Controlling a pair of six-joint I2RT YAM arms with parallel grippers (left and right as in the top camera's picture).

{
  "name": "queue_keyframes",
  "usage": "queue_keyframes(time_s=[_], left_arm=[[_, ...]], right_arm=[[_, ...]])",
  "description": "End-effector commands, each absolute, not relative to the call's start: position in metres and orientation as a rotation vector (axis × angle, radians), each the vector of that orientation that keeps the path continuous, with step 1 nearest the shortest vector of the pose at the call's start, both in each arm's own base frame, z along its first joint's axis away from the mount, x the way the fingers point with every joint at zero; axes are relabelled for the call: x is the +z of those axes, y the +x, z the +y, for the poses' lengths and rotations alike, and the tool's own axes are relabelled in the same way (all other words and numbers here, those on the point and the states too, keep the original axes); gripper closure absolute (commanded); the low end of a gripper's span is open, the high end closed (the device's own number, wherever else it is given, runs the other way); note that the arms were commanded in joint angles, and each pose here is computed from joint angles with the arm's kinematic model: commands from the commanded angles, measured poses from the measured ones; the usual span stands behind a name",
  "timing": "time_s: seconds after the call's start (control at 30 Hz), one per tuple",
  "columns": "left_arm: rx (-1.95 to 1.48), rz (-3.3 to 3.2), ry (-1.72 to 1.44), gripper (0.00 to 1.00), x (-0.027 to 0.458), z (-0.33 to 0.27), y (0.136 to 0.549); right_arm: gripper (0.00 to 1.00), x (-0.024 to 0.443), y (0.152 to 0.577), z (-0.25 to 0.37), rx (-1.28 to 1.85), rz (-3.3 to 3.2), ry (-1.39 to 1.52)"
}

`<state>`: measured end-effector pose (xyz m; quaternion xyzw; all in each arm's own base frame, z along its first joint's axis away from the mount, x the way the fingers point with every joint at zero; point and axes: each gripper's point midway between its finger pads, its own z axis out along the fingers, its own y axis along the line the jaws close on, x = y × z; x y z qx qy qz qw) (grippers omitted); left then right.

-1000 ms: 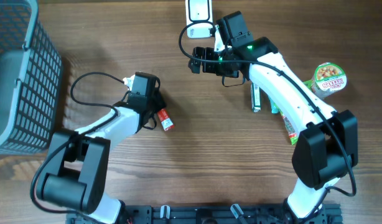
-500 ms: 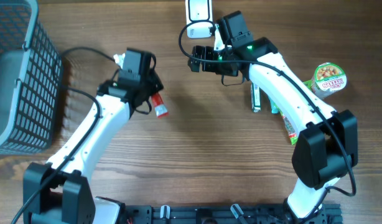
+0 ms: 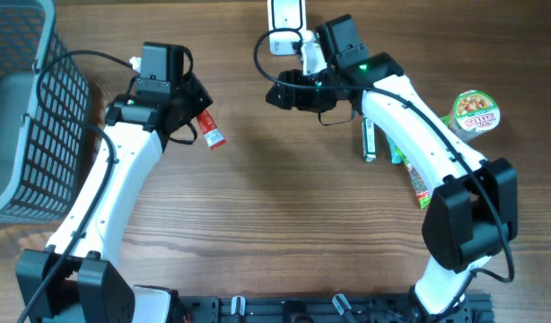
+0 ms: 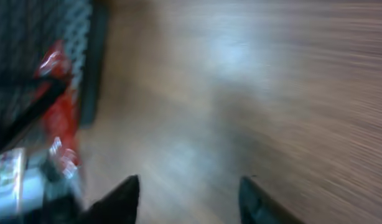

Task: Scan the item barcode
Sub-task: 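Bring the right gripper to the red stick and grasp its end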

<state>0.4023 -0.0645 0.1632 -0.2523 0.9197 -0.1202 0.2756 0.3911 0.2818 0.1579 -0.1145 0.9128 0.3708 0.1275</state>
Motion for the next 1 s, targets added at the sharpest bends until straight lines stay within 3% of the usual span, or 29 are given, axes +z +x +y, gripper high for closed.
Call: queue_keyframes(time_s=[0.0,0.27,0.47,0.8,0.97], left_arm=[[-0.422,2.493,-0.591,0.96,0.175,-0.078,0.399],[-0.590,2.544,-0.545,0.96,0.176,-0.101,0.390],[-0.600,2.545,-0.541,0.95,0.176,-0.102,0.390],[-0.810,2.549,-0.496,0.96,0.186,-0.120,0.386],[-0.815,2.527,-0.559,0.96,0.187,-0.098,0.391]], right_arm=[[0.55,0.193,0.347,0.304,1.347,2.461,-0.763],[0.47,0.196,0.311,0.319,1.464,2.457,-0.893],[0.52,0.212,0.289,0.354,1.581,2.356,-0.996],[0.54,0.214,0.297,0.369,1.548,2.369,-0.926],[0.48,0.215,0.308,0.362,1.529,2.361,-0.893]])
